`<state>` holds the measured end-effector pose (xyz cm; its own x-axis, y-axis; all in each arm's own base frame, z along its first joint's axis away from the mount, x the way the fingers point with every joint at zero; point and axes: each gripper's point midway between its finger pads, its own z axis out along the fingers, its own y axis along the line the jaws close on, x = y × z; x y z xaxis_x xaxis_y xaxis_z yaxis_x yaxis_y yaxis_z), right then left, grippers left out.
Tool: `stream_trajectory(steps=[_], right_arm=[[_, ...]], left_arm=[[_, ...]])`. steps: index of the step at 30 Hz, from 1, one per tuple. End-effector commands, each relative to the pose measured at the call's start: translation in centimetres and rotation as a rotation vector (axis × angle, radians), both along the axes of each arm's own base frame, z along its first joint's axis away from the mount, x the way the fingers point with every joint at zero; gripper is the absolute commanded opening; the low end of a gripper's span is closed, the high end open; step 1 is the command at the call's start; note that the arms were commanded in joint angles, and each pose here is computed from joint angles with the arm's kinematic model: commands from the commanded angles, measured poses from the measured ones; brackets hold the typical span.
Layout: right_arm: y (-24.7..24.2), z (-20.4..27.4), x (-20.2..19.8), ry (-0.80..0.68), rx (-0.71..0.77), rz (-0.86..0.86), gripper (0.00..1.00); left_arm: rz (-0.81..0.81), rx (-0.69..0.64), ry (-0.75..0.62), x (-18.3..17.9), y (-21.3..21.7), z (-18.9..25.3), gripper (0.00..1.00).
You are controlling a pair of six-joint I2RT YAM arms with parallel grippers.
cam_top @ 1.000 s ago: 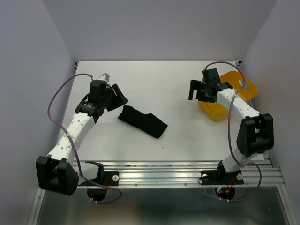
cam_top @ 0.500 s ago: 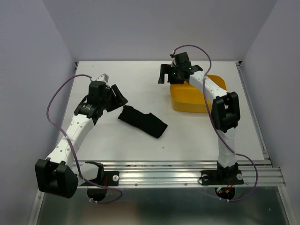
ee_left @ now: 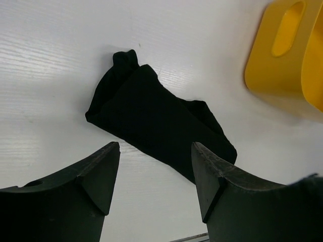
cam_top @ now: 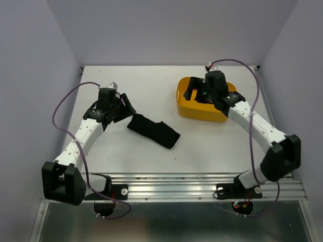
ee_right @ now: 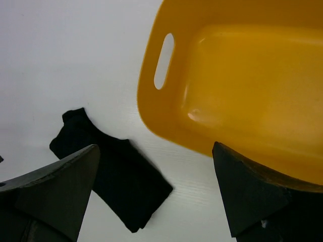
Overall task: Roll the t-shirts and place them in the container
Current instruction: Move the bin to the center of the board.
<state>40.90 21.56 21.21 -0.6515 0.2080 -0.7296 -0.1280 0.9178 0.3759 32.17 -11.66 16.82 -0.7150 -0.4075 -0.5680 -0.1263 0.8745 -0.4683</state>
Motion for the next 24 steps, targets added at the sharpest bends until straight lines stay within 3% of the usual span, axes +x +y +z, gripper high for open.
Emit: stream_trajectory(steps=[1, 7, 11, 18, 24], right_arm=[[-0.5, 1.0, -4.7, -0.081, 0.070, -0.098, 0.98], [2.3, -2.9, -12.8, 0.043, 0.214, -0.097, 0.98], [3.5, -6.8, -15.1, 0.147, 0.259, -0.110, 1.00], [5.8, -10.3, -15.9, 0.223, 0.496, -0.141, 0.95], [7.5, -12.1, -15.1, 0.245, 0.481, -0.137, 0.86]], left_arm=[[0.006, 0.020, -0.110, 1.1, 0.8, 2.9, 0.69], [0.072, 0.066, -0.151, 1.4, 2.6, 4.3, 0.68], [0.072, 0.047, -0.152, 1.2, 2.5, 4.3, 0.68], [0.056, 0.052, -0.120, 0.3, 2.5, 3.0, 0.68], [-0.010, 0.022, -0.123, -0.4, 1.5, 3.1, 0.67]])
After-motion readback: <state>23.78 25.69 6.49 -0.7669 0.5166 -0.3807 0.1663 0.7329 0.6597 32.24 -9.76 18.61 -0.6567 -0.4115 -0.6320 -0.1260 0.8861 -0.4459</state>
